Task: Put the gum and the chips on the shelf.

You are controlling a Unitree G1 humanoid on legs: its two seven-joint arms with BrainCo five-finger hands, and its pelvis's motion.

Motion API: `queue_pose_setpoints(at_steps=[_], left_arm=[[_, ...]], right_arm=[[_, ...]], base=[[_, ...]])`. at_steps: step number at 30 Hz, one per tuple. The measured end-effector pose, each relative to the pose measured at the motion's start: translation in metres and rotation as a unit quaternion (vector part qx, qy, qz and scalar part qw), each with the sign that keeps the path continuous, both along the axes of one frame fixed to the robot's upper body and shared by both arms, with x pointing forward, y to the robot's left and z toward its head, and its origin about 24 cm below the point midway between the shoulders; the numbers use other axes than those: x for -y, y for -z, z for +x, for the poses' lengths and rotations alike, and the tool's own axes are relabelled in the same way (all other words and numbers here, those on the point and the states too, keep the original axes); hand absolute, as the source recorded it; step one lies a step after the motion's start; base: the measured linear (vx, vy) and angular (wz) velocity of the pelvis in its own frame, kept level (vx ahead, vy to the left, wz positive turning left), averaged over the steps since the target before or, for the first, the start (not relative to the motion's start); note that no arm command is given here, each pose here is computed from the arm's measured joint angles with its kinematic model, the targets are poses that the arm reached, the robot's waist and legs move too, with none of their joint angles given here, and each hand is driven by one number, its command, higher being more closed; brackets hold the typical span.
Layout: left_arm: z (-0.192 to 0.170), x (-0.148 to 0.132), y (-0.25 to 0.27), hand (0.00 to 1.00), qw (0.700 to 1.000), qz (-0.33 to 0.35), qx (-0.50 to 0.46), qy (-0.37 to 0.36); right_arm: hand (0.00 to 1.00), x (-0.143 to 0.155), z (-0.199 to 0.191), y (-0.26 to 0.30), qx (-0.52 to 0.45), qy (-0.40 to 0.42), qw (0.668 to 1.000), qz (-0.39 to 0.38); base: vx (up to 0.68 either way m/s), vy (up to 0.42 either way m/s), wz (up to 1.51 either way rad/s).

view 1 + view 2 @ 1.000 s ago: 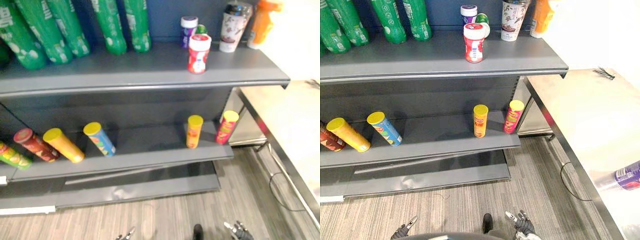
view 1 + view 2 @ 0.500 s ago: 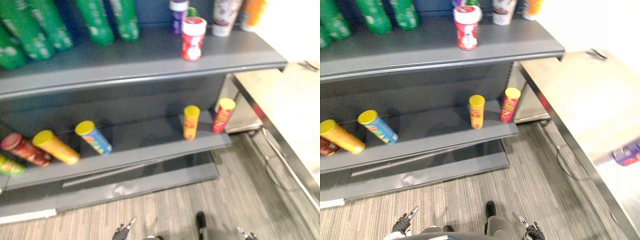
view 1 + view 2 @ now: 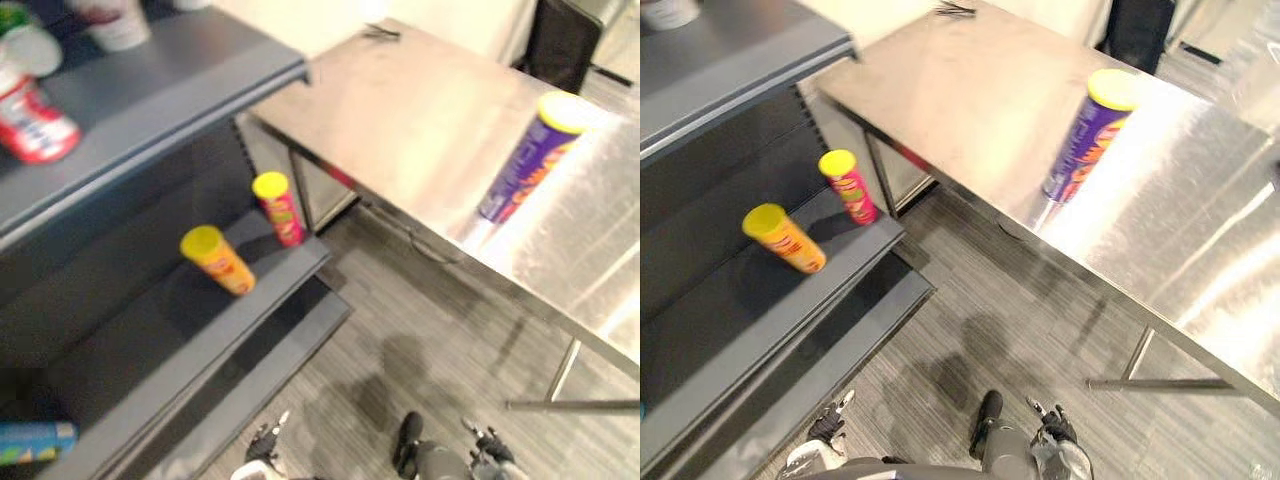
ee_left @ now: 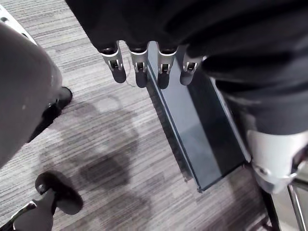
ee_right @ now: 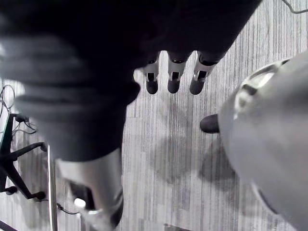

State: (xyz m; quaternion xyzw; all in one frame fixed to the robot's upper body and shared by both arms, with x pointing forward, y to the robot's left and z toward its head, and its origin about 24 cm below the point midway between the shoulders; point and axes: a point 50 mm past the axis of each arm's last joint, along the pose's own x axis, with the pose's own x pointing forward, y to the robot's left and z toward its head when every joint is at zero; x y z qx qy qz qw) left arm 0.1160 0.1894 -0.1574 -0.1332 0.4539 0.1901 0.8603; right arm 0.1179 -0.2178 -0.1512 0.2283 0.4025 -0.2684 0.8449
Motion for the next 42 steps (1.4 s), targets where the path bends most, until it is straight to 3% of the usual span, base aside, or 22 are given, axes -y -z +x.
queue_pose_setpoints(at_steps=[11, 16, 21, 28, 33, 42], left_arm=[[-0.005, 0.004, 0.003, 0.00, 1.000, -0.009, -0.013, 0.006], [-0.006, 0.002, 0.001, 0.00, 0.999, -0.027, 0.005, -0.026], [-0.001, 0.001, -0.003, 0.00, 1.000, -0.012, 0.026, 0.001], [-0.024, -0.005, 0.004, 0.00, 1.000, -0.004, -0.016, 0.006], [-0.032, -0.009, 0.006, 0.00, 1.000, 0.002, -0.030, 0.007], [-0.036, -0.002, 0.009, 0.00, 0.997, 0.005, -0.052, 0.049]], right_arm=[[0.00, 0.007, -0.024, 0.006, -0.031, 0.021, 0.999, 0.000], [0.00, 0.011, -0.022, 0.004, -0.024, 0.030, 0.999, -0.008], [0.00, 0.013, -0.029, 0.006, -0.038, 0.033, 0.999, -0.007], [0.00, 0.013, -0.065, 0.013, -0.081, 0.043, 0.996, -0.004], [0.00, 0.004, -0.075, 0.017, -0.096, 0.065, 0.993, 0.014], [0.00, 0.024, -0.094, 0.015, -0.107, 0.168, 0.980, 0.008]], base=[[0.01, -0.030, -0.08], [0.11, -0.057, -0.97], [0.08, 0.160, -1.16], [0.04, 0.289, -0.49], [0.13, 0.126, -0.25], [0.13, -0.004, -0.28]])
